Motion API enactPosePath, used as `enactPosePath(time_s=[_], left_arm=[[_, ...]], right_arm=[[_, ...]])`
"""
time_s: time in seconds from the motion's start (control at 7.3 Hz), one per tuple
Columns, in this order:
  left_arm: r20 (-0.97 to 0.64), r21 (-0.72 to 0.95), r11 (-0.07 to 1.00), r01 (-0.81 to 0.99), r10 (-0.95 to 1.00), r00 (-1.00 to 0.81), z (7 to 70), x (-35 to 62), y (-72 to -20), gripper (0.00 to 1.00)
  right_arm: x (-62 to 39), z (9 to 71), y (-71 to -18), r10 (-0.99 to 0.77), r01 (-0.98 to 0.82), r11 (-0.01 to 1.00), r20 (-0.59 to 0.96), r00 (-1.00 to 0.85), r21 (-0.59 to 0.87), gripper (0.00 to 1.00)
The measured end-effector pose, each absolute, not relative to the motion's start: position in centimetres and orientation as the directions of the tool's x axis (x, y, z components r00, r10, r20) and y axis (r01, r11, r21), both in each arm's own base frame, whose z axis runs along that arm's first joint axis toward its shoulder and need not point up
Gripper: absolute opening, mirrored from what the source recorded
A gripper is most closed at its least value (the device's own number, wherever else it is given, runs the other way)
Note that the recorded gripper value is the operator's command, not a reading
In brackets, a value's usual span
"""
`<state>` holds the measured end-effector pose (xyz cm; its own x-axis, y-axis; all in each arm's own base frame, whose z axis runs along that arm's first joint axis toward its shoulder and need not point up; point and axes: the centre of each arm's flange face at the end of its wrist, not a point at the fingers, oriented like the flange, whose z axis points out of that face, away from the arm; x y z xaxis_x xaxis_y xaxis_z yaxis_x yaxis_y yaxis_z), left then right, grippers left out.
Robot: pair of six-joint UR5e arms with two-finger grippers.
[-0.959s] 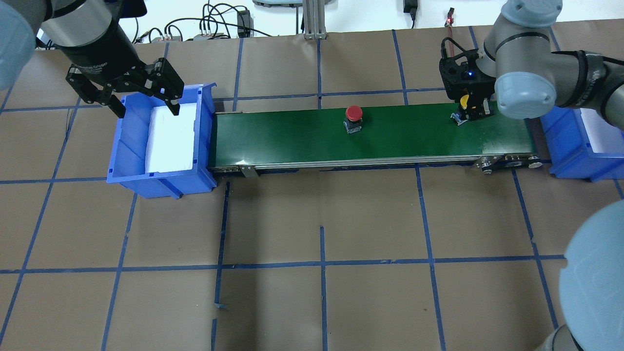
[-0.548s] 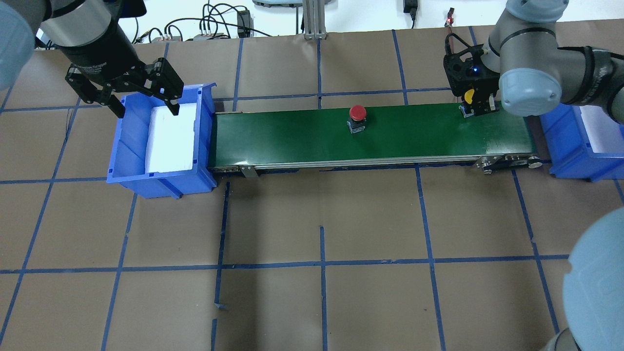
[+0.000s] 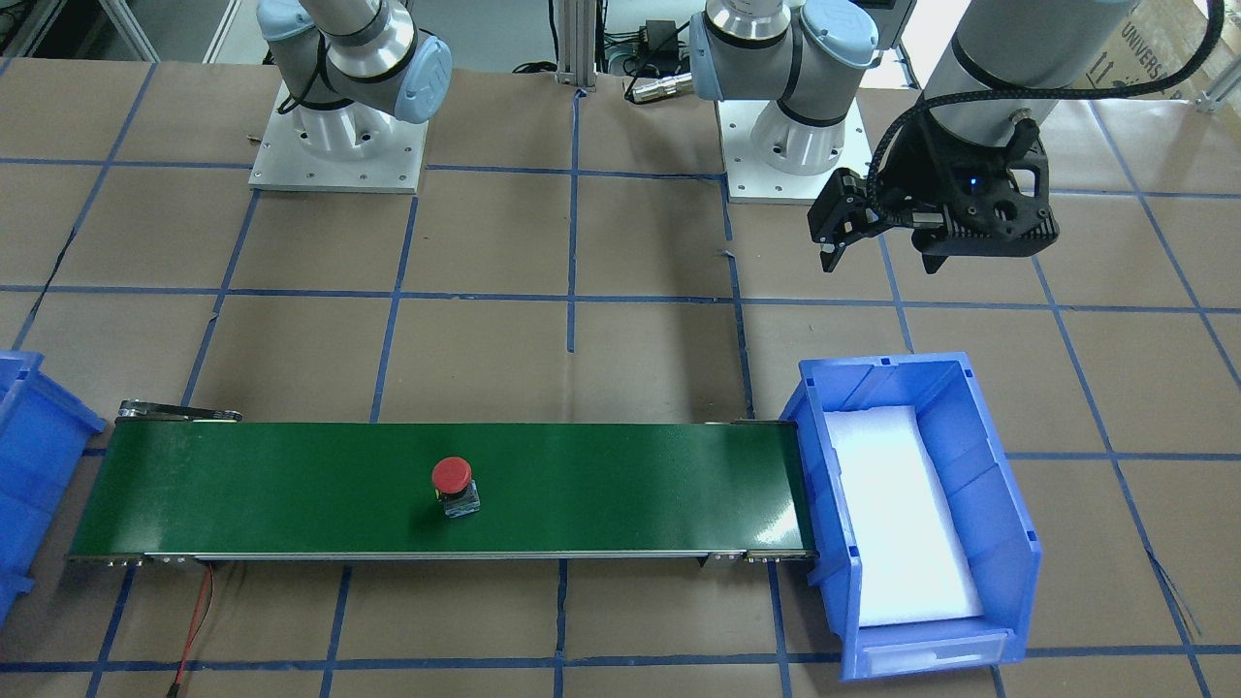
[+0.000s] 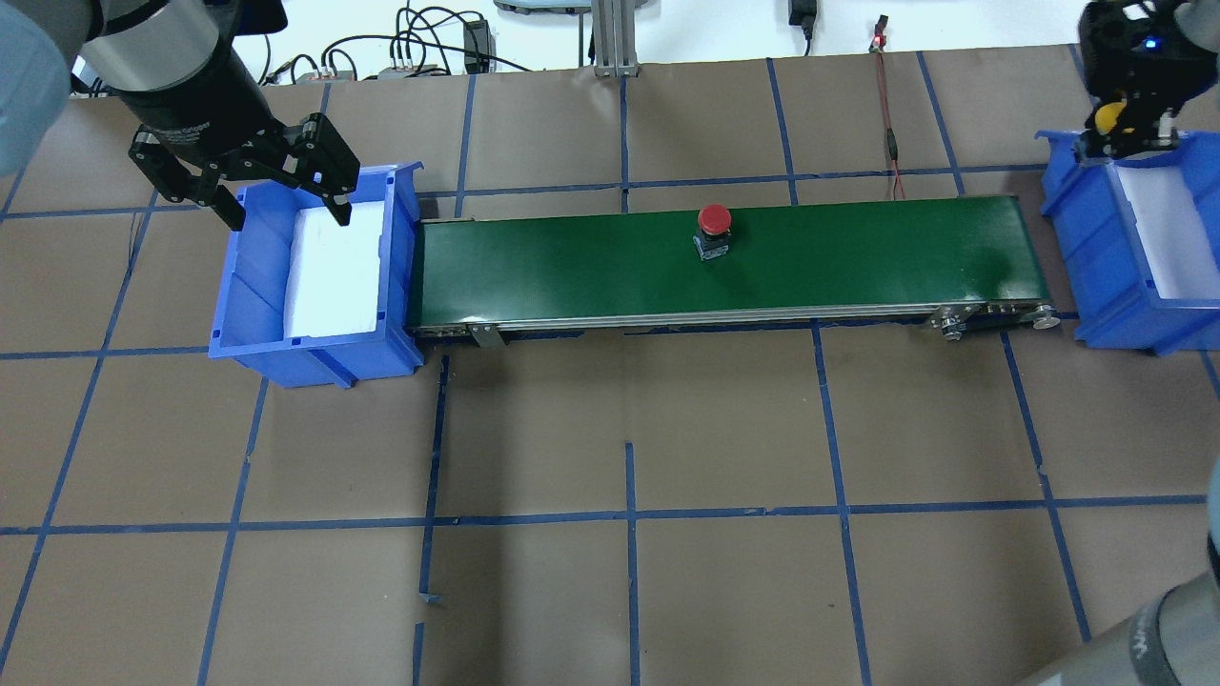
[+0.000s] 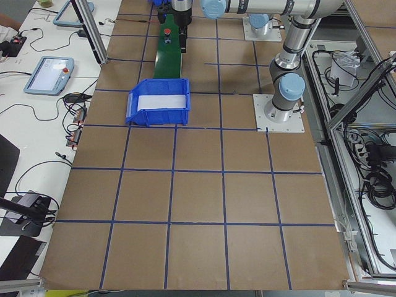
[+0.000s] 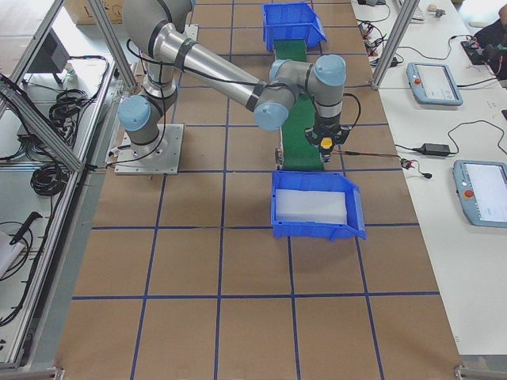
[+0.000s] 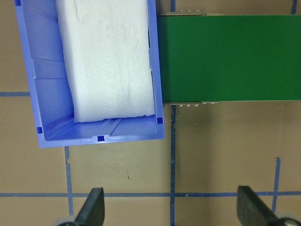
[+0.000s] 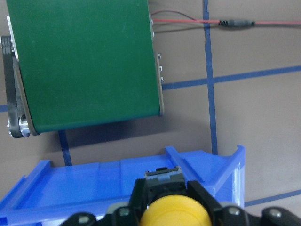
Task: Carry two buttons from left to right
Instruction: 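Carry the yellow button with the right gripper into the blue bin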
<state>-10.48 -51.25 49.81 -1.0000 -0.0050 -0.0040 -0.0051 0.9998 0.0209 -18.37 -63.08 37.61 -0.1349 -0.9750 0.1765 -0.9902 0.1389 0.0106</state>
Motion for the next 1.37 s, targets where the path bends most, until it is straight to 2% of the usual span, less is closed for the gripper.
enactPosePath(time_s=[0.27, 0.68, 0.96, 1.1, 1.23, 1.37], left_arm=[[-0.004, 0.021, 1.0, -0.005, -0.005, -1.0, 49.8, -10.5, -51.2, 1.0], [-0.003, 0.02, 1.0, -0.004, -0.004, -1.0, 49.8, -10.5, -51.2, 1.0], [-0.003, 0.022, 1.0, -0.004, -0.004, -1.0, 49.8, -10.5, -51.2, 1.0], [-0.004, 0.021, 1.0, -0.004, -0.004, -1.0, 49.8, -10.5, -51.1, 1.0], [-0.005, 0.02, 1.0, -0.004, -0.004, -1.0, 49.9, -10.5, -51.1, 1.0], [-0.004, 0.02, 1.0, -0.004, -0.004, -1.0, 49.9, -10.5, -51.1, 1.0]], right_arm=[[-24.1, 37.3, -61.5, -0.973, -0.986, 0.165, 0.163, -0.164, -0.008, 0.08], [-32.1, 29.7, -60.8, -0.987, -0.993, 0.098, 0.119, -0.106, -0.068, 0.08], [-34.6, 26.1, -60.5, -0.99, -0.992, 0.091, 0.104, -0.1, -0.084, 0.11], [-34.9, 25.4, -60.5, -0.99, -0.992, 0.092, 0.099, -0.1, -0.089, 0.47], [-35.0, 24.9, -60.6, -0.99, -0.991, 0.095, 0.094, -0.104, -0.093, 0.71], [-35.1, 24.5, -60.6, -0.99, -0.99, 0.102, 0.09, -0.111, -0.095, 0.74]])
